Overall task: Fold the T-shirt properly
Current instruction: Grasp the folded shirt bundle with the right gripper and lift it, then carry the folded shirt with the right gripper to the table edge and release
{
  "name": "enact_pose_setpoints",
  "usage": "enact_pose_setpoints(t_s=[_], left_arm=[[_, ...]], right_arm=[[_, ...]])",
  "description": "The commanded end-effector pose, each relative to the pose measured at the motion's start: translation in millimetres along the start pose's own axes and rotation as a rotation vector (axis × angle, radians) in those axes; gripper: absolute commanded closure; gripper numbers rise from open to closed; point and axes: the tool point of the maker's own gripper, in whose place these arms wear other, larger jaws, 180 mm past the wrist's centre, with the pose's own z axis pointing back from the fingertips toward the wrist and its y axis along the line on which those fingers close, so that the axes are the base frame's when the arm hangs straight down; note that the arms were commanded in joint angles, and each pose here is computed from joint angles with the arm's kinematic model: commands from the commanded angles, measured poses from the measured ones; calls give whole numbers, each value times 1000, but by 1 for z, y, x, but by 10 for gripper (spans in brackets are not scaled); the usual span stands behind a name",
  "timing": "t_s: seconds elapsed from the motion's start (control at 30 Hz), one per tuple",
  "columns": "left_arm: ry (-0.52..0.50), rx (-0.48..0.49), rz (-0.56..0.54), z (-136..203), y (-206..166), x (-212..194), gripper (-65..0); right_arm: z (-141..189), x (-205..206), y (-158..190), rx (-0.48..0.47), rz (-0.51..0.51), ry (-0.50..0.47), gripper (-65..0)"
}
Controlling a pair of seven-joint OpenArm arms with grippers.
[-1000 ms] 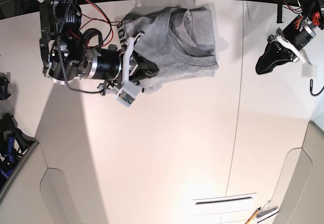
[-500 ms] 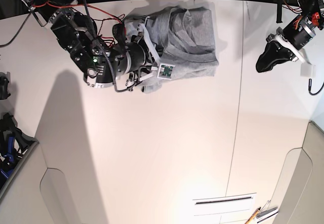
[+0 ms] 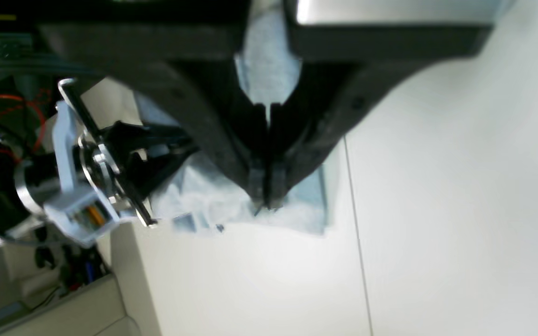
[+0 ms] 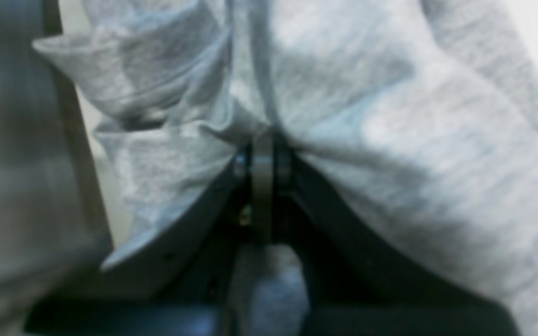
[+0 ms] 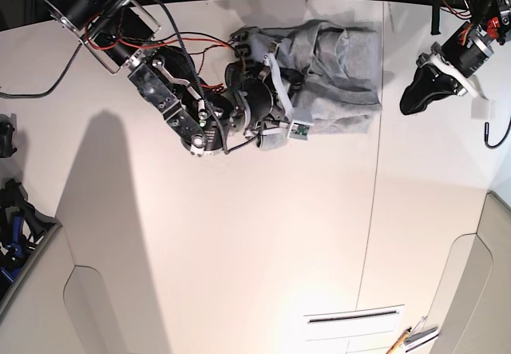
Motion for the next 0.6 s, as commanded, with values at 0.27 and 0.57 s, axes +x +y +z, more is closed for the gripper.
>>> enact_pose_setpoints(t_s=[0.27, 0.57], left_arm=[[-32, -9, -30, 2, -3, 11, 0], [-32, -9, -30, 2, -3, 12, 0]], right_arm=[[12, -58, -71, -357, -557, 64, 0], [21, -146, -70, -418, -1063, 46, 0]])
